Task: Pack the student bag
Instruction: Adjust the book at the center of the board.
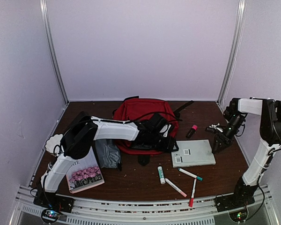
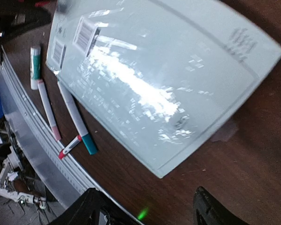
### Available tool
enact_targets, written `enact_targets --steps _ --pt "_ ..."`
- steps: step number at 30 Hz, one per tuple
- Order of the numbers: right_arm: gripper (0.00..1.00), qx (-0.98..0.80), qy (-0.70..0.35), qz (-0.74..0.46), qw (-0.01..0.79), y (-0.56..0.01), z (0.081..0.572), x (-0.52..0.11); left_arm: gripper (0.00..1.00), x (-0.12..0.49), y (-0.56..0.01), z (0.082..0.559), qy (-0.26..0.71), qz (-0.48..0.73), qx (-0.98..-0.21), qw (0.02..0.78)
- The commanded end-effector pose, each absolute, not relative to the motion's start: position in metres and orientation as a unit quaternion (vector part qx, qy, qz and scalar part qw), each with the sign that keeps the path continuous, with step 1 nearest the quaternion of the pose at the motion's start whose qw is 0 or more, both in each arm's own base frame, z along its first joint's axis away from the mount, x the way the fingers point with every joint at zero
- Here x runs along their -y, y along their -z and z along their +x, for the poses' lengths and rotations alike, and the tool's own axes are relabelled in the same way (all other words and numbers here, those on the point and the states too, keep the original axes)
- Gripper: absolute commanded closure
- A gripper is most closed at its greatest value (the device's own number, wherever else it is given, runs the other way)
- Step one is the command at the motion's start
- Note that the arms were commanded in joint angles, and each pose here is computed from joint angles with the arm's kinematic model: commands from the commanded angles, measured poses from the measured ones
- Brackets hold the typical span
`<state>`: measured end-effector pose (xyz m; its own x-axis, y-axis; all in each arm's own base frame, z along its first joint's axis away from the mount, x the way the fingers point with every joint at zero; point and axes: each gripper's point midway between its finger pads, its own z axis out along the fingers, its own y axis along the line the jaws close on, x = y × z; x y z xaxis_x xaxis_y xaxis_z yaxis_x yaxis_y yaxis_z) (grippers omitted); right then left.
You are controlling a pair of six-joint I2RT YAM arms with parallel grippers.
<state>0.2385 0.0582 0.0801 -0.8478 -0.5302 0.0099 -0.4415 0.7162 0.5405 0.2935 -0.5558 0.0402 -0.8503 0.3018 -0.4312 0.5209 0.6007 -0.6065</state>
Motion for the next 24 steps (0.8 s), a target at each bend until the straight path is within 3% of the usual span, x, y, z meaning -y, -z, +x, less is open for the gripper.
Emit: enact_targets --steps 1,5,11,19,24 --pt "0.32 0.943 0.261 0.205 0.019 -0.074 0.282 -0.048 0.43 0.546 -0.06 0.295 0.376 0.209 -0.89 0.149" --pt "0.3 0.958 0.238 0.157 -0.008 -0.062 0.31 -0.042 0.41 0.526 -0.056 0.3 0.352 0.172 -0.908 0.152" --pt "0.28 0.97 0.21 0.118 -0.024 -0.049 0.329 -0.035 0.41 0.526 -0.045 0.299 0.39 0.14 -0.903 0.113" --pt "0.29 0.957 0.255 0.137 0.024 -0.032 0.312 -0.064 0.45 0.537 -0.034 0.294 0.406 0.146 -0.898 0.085" --pt "0.34 0.925 0.329 0.188 0.018 -0.055 0.306 -0.102 0.44 0.54 -0.032 0.294 0.41 0.148 -0.896 0.082"
